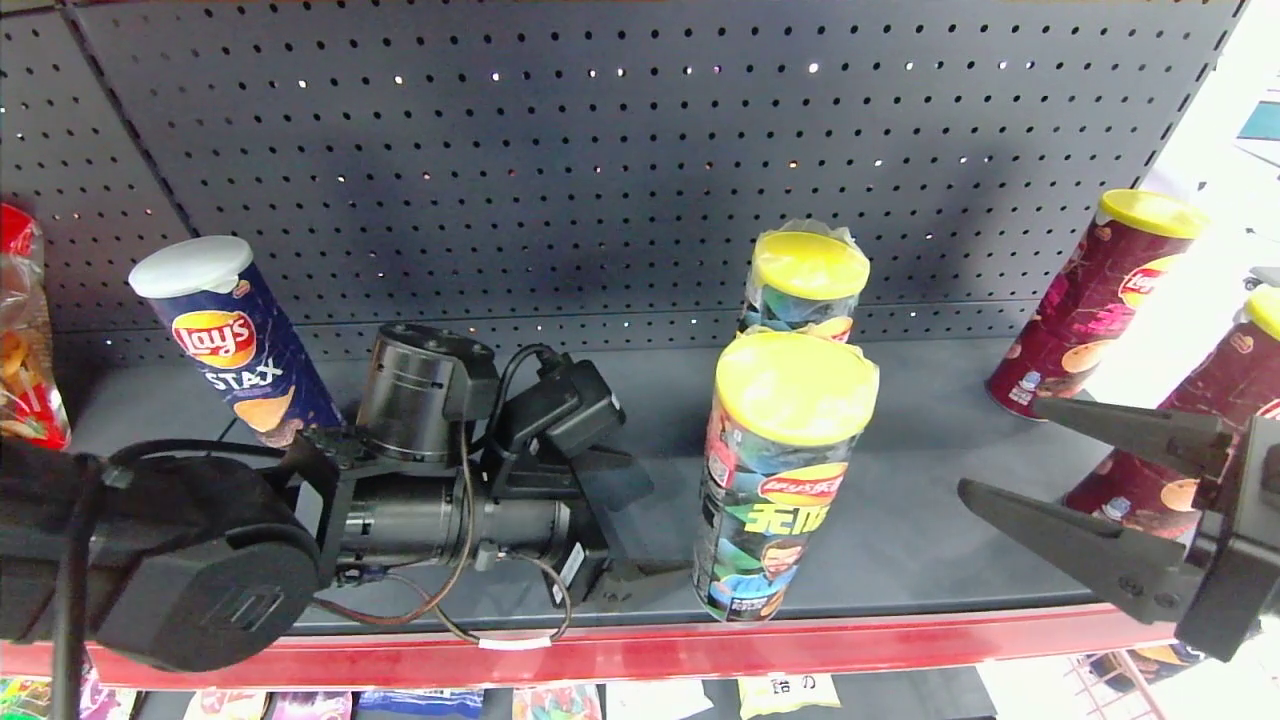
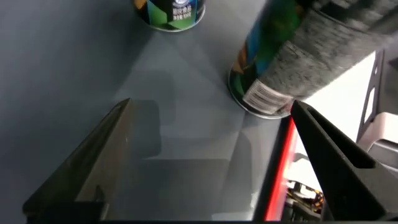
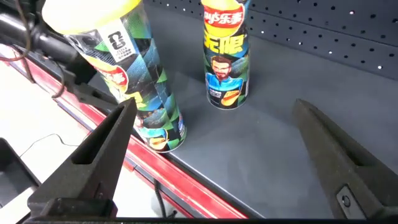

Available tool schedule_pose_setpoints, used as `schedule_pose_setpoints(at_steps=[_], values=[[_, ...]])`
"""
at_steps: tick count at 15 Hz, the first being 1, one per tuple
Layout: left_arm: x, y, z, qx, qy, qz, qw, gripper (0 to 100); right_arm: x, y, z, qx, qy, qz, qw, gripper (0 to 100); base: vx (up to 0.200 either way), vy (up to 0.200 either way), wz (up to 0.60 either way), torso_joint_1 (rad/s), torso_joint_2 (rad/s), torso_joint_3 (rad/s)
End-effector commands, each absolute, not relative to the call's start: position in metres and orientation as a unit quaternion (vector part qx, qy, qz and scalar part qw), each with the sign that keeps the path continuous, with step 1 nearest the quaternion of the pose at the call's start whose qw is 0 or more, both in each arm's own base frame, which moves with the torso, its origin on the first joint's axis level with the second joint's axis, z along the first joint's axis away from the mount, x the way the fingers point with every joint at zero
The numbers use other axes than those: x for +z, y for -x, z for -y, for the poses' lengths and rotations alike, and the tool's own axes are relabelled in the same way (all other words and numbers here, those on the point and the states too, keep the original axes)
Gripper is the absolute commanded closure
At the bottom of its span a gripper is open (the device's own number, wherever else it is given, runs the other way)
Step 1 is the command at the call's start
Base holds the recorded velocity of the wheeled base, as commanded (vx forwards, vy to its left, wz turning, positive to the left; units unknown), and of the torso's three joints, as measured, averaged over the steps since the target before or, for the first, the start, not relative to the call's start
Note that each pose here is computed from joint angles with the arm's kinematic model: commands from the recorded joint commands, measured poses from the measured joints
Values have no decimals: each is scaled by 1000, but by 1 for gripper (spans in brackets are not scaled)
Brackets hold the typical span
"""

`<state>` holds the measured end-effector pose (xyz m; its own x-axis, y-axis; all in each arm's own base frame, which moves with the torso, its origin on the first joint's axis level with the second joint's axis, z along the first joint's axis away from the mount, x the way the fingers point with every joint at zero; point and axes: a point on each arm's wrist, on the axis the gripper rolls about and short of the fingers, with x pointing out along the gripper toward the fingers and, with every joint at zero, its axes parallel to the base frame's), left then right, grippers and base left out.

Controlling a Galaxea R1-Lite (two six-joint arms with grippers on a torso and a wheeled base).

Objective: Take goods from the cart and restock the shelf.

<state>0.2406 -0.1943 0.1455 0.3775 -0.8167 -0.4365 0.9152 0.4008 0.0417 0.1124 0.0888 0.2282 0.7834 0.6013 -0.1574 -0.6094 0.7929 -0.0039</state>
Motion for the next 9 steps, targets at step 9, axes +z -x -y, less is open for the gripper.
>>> schedule_pose_setpoints(at_steps=[9], values=[[141,-255,208,-526,-142,-177,820,0,228,-113,-89,321,28,-75,944,0,0,0,0,0,0,0]])
